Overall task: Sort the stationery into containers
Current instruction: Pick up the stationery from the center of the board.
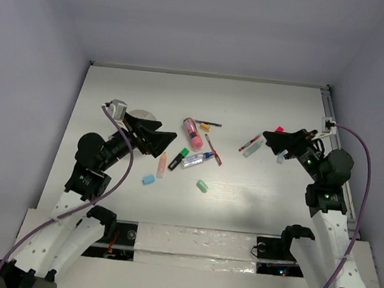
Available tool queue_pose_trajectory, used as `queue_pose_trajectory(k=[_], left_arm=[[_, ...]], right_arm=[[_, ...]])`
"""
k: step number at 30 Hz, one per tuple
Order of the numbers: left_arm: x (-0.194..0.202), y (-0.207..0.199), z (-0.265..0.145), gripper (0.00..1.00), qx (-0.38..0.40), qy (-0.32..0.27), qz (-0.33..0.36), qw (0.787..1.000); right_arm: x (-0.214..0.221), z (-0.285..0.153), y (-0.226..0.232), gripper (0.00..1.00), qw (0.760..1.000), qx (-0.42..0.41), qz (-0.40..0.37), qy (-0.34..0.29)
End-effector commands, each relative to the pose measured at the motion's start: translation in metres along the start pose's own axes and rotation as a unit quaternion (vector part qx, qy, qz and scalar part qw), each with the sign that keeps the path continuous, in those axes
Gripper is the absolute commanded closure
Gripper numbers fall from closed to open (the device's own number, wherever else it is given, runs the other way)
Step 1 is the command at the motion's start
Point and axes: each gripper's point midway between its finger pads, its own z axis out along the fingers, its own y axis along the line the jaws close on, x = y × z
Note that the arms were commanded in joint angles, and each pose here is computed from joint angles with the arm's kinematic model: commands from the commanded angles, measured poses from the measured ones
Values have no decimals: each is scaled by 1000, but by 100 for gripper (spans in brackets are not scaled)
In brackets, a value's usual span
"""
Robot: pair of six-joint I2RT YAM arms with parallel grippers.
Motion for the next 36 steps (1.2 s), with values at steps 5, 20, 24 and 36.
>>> queue_pose_trajectory(k=[5, 20, 24, 36], left_arm=[[22, 6, 12, 20, 32, 14, -34, 999], [139, 54, 68, 97, -142, 162, 53, 975], [176, 71, 76, 86, -184, 224, 127, 949], [220, 107, 94, 60, -230, 303, 246, 891]], right_arm=[[-13, 2, 16, 33, 999, -36, -24, -17], [11, 11, 0, 100, 999, -31, -10, 26], [14, 14, -2, 87, 999, -32, -8, 35], [22, 16, 2, 61, 998, -47, -10, 47]])
